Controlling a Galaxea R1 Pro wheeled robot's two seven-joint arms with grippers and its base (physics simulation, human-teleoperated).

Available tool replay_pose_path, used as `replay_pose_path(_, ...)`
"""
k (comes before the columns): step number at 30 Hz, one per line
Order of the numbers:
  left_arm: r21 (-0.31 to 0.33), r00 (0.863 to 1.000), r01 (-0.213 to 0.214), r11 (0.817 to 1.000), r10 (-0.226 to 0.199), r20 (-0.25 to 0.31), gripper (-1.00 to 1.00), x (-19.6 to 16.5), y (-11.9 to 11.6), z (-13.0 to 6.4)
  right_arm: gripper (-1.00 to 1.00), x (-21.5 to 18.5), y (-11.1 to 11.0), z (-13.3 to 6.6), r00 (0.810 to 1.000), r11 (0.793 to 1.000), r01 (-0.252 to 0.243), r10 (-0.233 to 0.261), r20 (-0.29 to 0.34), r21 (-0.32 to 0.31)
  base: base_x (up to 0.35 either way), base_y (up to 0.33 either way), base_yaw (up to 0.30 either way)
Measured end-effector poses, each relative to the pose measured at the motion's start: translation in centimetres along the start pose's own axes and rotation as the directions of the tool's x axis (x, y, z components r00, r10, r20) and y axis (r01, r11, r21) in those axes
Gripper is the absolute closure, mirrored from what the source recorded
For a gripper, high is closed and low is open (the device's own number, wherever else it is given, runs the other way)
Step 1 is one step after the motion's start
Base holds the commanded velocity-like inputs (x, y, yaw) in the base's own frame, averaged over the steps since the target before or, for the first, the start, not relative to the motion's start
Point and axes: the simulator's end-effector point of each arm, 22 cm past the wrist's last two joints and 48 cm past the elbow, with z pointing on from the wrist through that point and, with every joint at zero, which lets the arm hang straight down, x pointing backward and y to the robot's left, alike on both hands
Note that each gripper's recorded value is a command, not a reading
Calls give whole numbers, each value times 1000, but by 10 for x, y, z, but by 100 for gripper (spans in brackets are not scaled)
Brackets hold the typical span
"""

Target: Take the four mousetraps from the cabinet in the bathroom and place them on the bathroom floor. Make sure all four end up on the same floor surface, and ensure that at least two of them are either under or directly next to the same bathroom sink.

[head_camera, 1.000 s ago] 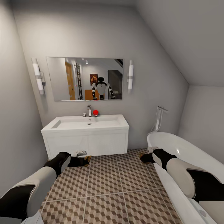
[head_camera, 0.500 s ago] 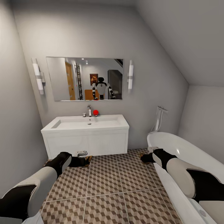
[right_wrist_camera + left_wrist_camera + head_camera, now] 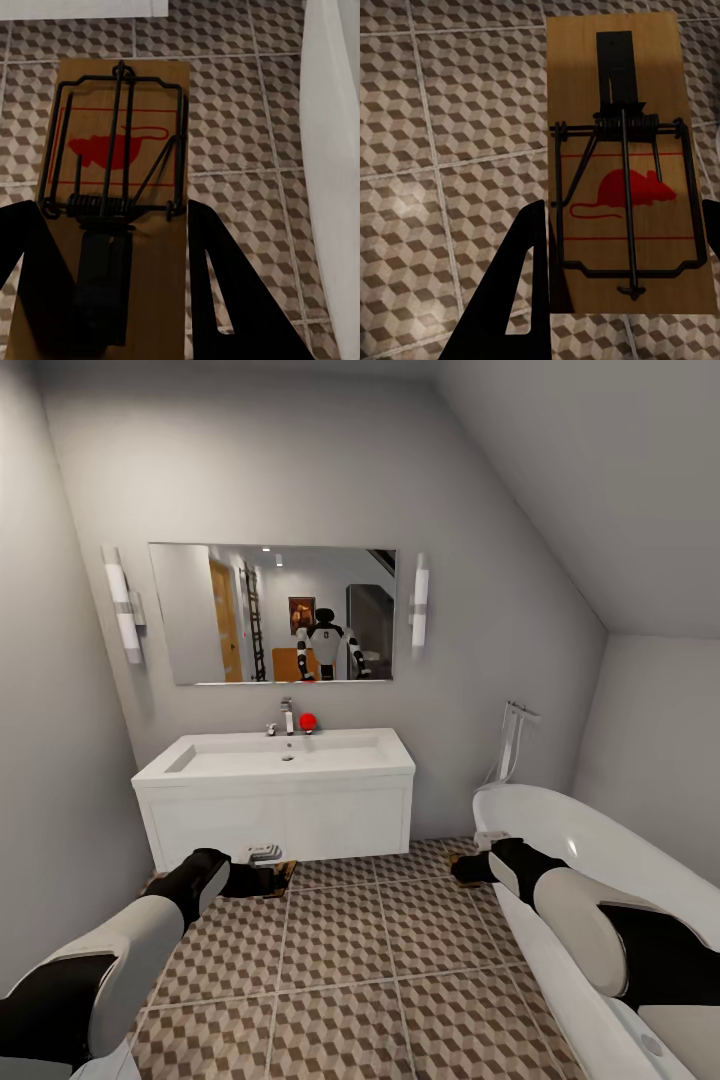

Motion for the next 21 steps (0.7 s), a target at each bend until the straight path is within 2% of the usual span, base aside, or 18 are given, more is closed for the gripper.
replay_pose_path(12,-1,1000,0,1000,0,0,100,0,1,0,100,-5,2,0,1000,1000,1,-1,21,-1,0,0,0)
replay_pose_path(21,-1,1000,0,1000,0,0,100,7,4,10,100,3,3,10,1000,1000,2,-2,22,-3,0,0,0)
